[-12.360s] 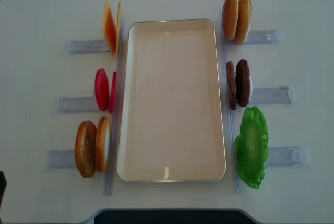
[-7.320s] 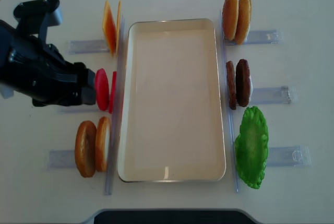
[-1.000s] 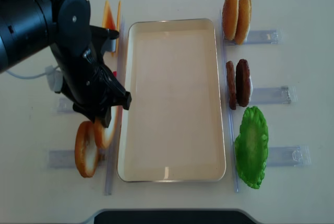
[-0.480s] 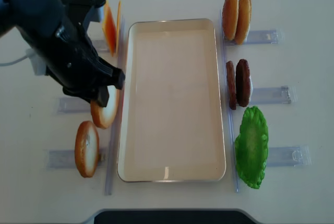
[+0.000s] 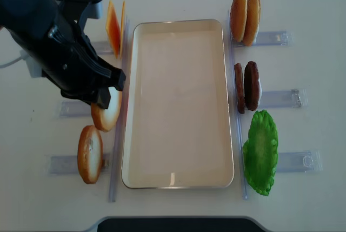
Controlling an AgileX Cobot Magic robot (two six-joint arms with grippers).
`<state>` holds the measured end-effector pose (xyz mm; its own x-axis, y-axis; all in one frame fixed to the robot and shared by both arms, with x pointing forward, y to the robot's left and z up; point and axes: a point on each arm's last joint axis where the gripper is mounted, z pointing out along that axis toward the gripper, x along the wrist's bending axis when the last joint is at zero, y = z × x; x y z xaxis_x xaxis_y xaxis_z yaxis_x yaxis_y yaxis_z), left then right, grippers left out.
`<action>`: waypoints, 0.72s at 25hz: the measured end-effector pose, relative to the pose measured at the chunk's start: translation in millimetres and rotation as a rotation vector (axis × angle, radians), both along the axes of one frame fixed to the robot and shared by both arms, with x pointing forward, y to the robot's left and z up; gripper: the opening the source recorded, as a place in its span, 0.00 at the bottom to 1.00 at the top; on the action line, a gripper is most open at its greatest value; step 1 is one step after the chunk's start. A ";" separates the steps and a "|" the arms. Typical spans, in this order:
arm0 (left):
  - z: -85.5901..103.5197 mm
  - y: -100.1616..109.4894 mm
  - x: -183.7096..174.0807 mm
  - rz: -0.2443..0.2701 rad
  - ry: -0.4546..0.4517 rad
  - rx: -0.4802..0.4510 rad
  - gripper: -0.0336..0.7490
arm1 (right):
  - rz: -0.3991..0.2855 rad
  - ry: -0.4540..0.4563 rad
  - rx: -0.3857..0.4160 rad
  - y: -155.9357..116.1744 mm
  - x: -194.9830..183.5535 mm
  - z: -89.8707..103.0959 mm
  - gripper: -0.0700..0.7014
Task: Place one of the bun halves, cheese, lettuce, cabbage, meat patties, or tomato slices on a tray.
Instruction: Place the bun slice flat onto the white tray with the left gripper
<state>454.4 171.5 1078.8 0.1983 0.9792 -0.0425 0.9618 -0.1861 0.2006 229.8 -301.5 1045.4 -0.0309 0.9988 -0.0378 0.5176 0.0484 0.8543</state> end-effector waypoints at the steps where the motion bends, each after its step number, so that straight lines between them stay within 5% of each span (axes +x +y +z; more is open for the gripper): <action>1: 0.0 -0.2 -0.1 0.000 0.001 -0.002 0.24 | 0.002 0.000 0.000 0.0 0.0 0.0 0.79; 9: 1.7 -12.1 0.3 -0.003 -0.004 -0.137 0.24 | 0.004 0.000 0.000 0.0 0.0 0.0 0.79; 18: -4.7 -38.8 10.2 -0.098 -0.010 -0.348 0.24 | 0.004 0.000 0.000 0.0 0.0 0.0 0.79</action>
<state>464.6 132.7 1074.2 0.2928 0.8826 -0.3679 0.9404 -0.1961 0.2780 229.8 -301.5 1045.4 -0.0348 0.9987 -0.0378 0.5174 0.0504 0.8543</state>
